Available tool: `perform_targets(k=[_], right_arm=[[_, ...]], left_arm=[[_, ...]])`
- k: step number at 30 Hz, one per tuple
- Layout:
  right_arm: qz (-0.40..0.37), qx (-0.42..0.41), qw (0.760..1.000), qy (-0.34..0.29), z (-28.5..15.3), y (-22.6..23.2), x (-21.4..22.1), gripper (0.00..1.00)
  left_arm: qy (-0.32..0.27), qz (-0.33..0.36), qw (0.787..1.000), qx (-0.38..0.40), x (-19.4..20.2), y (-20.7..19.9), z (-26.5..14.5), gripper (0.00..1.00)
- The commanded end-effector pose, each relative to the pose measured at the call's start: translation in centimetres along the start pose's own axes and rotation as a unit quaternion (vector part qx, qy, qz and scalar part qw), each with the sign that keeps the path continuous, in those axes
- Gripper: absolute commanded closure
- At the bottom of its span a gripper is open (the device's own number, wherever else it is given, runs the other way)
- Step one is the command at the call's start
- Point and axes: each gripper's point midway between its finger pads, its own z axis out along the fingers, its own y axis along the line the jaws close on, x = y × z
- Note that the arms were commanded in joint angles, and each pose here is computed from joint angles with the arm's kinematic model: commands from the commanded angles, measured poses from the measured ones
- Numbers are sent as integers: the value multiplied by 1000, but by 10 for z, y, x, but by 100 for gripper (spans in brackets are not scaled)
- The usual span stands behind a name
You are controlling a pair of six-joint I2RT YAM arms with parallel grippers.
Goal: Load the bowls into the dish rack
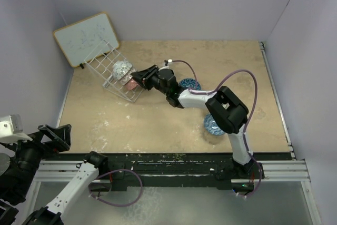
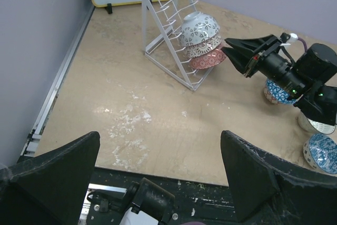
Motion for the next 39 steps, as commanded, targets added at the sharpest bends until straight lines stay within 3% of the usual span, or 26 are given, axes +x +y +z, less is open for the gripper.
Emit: perform_targets(k=[1,6,11,15,20,24,28,33,39], right_arm=[[-49,-41,998,-14,-31,50,-8,66],[-141,8,990,-22,-67,50,-14,48],[-258,75,961,-67,-110,46,-41,36],[-360,147,917,-92,-135,45,-67,22],[-456,286,837,-91,-152,9,-100,8],[-519,383,762,-61,-162,-26,-120,6],[-548,429,717,-34,-163,-49,-128,8],[-551,476,685,16,-161,-92,-132,13],[-551,504,665,-1,-166,-106,-147,23]], left_arm=[[-13,-5,1000,2,-5,-2,2,1],[-16,-8,1000,6,-8,-4,2,1],[-22,-8,1000,3,-11,-3,2,1],[-23,-5,1000,1,-12,-3,5,1],[-27,-6,1000,6,-15,-7,8,1],[-26,-5,1000,7,-15,-8,10,1],[-20,-2,1000,3,-13,-8,12,1],[-22,-1,1000,0,-13,-6,13,1],[-14,1,1000,-3,-9,-6,17,1]])
